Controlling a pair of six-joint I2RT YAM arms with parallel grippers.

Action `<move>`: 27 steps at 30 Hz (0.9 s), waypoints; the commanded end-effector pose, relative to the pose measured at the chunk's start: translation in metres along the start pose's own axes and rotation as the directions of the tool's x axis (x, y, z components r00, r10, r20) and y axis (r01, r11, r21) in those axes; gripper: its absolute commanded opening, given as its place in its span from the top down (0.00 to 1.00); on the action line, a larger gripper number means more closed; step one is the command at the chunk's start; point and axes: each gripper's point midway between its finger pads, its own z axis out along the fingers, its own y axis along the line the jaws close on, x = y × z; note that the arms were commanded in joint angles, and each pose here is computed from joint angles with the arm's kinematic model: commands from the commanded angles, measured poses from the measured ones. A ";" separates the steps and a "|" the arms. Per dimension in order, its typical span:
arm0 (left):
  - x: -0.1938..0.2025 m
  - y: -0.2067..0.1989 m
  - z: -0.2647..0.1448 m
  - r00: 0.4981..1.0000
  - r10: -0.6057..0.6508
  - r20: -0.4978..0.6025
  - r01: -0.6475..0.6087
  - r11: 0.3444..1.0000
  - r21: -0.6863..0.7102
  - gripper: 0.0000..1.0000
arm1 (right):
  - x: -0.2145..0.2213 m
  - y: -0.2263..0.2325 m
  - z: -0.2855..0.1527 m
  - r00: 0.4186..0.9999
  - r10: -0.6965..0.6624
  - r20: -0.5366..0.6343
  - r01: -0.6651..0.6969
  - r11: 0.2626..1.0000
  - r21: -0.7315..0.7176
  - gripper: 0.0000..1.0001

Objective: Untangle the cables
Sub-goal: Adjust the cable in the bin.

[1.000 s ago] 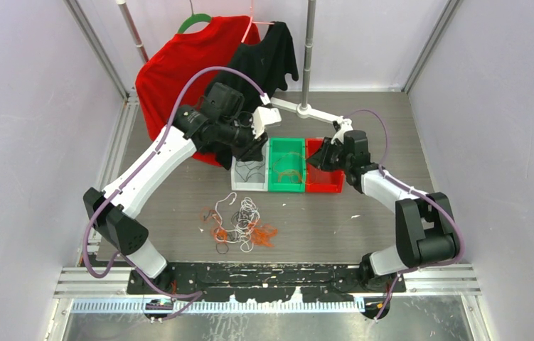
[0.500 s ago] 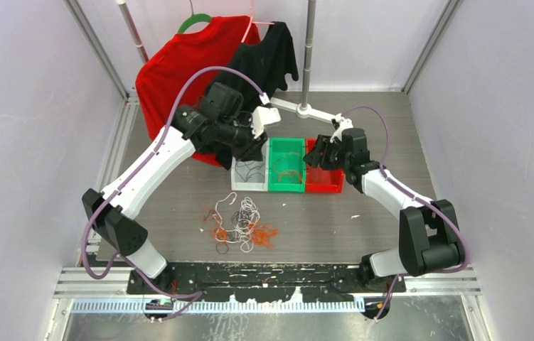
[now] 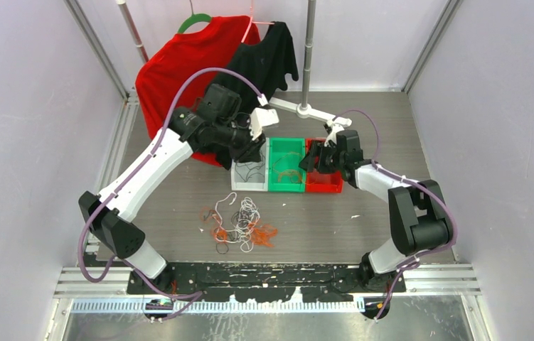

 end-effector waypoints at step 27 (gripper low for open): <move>0.002 -0.009 -0.014 1.000 0.025 0.010 -0.025 1.000 -0.001 0.71 | -0.049 0.029 -0.020 0.979 -0.097 0.178 0.097 0.995 0.012 0.51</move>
